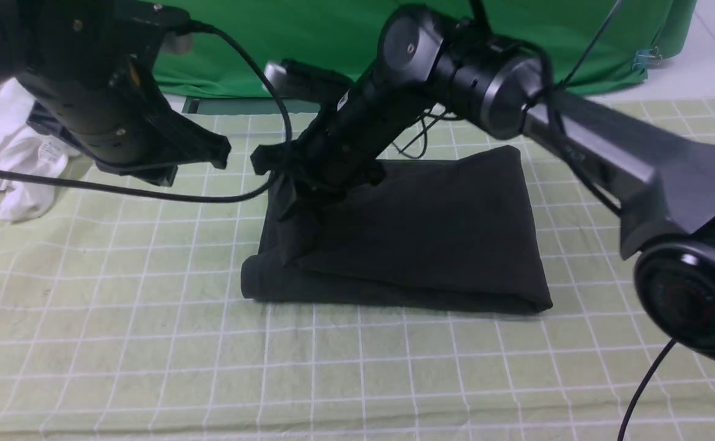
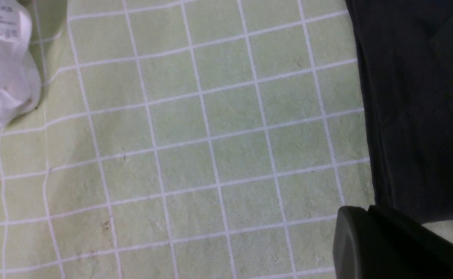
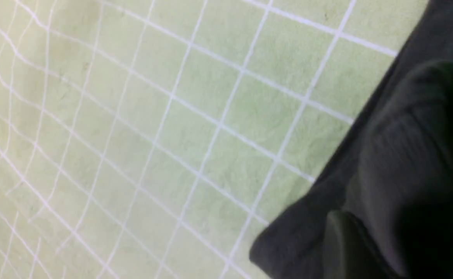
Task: Fold a long-sleeved shirt over a green coffee tablecloth.
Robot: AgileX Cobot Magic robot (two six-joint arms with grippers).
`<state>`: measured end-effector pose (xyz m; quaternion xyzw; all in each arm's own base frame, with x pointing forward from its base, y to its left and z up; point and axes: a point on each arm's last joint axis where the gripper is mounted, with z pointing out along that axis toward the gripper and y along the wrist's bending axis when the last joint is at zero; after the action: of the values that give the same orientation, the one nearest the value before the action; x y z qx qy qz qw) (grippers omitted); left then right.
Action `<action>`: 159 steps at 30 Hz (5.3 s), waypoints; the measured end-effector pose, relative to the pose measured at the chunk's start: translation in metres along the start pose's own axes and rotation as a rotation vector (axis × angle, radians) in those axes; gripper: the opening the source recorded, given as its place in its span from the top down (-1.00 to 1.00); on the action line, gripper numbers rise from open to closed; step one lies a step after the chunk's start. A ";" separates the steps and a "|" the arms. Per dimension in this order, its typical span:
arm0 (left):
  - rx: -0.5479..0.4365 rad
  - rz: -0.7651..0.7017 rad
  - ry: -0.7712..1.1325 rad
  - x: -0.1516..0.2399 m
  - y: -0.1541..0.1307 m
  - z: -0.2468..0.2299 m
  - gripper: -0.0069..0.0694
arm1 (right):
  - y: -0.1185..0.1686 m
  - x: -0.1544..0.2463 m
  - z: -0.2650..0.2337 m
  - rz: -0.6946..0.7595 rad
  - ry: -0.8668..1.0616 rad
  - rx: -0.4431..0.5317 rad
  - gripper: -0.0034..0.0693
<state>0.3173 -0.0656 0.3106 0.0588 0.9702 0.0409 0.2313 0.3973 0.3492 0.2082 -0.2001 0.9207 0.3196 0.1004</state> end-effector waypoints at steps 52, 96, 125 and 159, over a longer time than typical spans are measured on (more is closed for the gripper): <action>0.230 -0.046 0.134 0.037 -0.060 0.140 0.79 | -0.134 0.107 -0.086 0.004 0.339 0.454 0.89; 0.332 -0.042 -0.187 0.043 -0.039 -0.005 0.79 | -0.077 0.110 -0.243 -0.102 -0.023 0.631 0.90; 0.362 -0.134 -0.848 0.214 0.011 -0.092 0.79 | -0.020 0.371 -0.324 -0.622 -1.412 0.635 0.79; -0.032 -0.137 -1.154 0.258 0.035 -0.071 0.79 | -0.020 0.374 -0.324 -0.630 -1.441 0.632 0.29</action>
<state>0.0598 -0.0007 0.2628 0.0051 0.6880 0.0016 0.7257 0.0506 0.0175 0.3317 -0.1571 0.5789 0.0536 0.7983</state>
